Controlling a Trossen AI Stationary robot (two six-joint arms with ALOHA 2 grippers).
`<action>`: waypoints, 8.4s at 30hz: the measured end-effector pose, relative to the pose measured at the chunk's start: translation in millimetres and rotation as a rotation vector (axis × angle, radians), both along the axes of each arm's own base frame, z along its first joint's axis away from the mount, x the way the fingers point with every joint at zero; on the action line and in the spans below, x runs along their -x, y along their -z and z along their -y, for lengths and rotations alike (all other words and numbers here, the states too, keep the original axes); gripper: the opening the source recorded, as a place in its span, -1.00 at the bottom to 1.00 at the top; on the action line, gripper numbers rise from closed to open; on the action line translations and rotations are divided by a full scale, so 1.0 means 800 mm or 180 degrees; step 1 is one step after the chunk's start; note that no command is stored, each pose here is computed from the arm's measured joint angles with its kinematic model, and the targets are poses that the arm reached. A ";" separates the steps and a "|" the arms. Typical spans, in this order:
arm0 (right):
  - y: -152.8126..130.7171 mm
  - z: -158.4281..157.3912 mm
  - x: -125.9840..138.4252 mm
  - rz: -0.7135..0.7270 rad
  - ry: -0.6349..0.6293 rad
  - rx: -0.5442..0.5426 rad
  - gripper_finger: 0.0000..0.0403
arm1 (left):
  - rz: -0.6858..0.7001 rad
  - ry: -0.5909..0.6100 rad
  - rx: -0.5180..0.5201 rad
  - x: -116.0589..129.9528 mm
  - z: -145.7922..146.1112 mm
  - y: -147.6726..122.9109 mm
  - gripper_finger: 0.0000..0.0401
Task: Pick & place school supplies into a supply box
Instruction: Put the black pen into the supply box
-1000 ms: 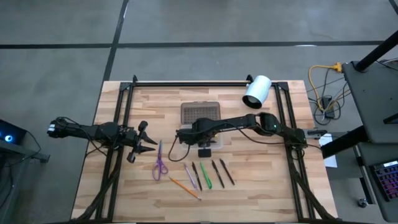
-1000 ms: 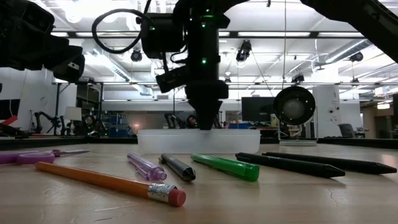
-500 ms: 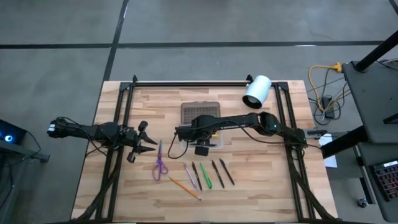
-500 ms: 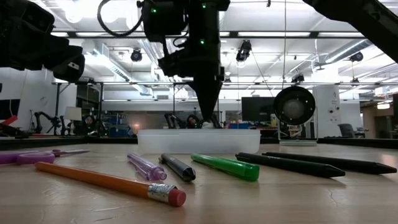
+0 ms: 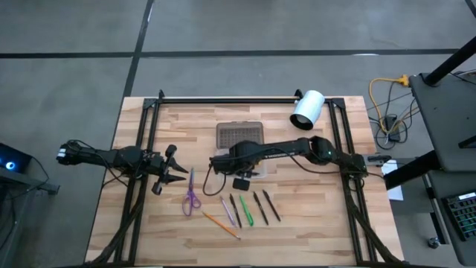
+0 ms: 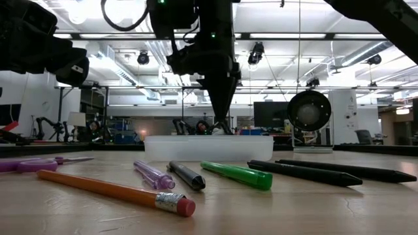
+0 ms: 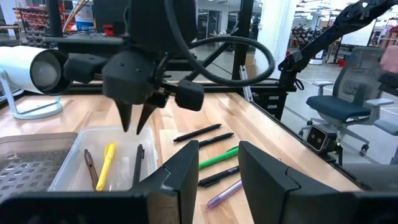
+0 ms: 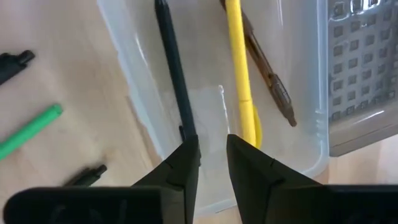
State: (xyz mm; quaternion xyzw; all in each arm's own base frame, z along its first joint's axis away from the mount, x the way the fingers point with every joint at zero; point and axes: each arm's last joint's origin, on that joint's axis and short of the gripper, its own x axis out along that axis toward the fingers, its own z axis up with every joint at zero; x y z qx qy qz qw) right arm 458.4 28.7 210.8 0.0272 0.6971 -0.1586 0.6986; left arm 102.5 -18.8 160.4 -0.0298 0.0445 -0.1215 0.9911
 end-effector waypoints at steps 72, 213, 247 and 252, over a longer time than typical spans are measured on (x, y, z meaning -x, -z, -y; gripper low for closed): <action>-0.076 -0.162 0.116 0.0973 0.1833 0.0467 -0.61 | -0.0041 0.0001 -0.0006 -0.001 0.000 0.002 -0.51; -0.027 0.032 0.101 0.0937 0.0714 0.0085 -0.94 | -0.0105 0.0000 -0.0018 -0.002 0.000 0.004 -0.51; 0.034 0.029 0.025 0.0978 -0.1068 0.0025 -0.92 | -0.0322 0.0001 -0.0051 -0.007 0.001 0.011 -0.51; 0.034 0.029 0.024 0.0982 -0.1062 0.0031 -0.77 | -0.0375 0.0001 -0.0060 -0.008 0.001 0.013 -0.51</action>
